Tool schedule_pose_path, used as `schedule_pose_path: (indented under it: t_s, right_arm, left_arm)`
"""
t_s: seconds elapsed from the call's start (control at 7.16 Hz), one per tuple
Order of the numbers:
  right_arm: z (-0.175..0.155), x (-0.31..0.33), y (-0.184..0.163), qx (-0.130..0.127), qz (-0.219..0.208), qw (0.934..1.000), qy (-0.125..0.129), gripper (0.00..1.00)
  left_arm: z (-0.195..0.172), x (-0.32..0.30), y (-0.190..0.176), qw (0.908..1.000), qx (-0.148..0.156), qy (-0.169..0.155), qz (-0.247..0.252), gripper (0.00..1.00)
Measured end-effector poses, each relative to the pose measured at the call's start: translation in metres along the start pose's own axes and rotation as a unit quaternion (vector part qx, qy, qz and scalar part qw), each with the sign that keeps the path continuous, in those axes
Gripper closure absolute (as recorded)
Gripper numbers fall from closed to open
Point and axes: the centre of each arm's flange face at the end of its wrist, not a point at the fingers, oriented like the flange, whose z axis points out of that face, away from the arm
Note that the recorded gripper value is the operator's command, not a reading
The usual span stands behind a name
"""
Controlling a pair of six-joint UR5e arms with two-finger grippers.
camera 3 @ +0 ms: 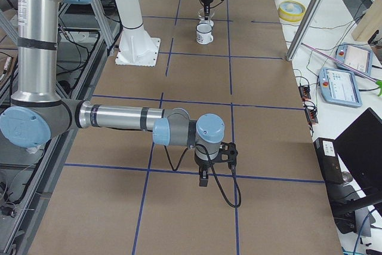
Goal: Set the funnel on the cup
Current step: 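Carry the funnel over the mug and lower it into the opening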
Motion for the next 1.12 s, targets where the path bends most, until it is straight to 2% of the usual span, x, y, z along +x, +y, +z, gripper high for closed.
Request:
schedule_pose_path:
  t_s: [0.14,0.28,0.42,0.7,1.12]
  right_arm:
    - [0.0,0.0,0.0,0.0,0.0,1.0,0.0,0.0]
    - [0.0,0.0,0.0,0.0,0.0,1.0,0.0,0.0]
    - [0.0,0.0,0.0,0.0,0.0,1.0,0.0,0.0]
    - [0.0,0.0,0.0,0.0,0.0,1.0,0.0,0.0]
    - [0.0,0.0,0.0,0.0,0.0,1.0,0.0,0.0]
  left_arm:
    - [0.007,0.003,0.001,1.0,-0.001,-0.007,0.006,1.0]
    - [0.012,0.004,0.001,0.9999,-0.002,-0.012,0.008,0.91]
    - [0.016,0.003,0.0,0.9999,-0.003,-0.015,0.008,0.01]
    - [0.022,0.001,0.004,0.9998,-0.004,-0.014,0.011,0.0]
    - [0.032,-0.009,0.005,0.9997,0.006,0.012,0.021,0.0]
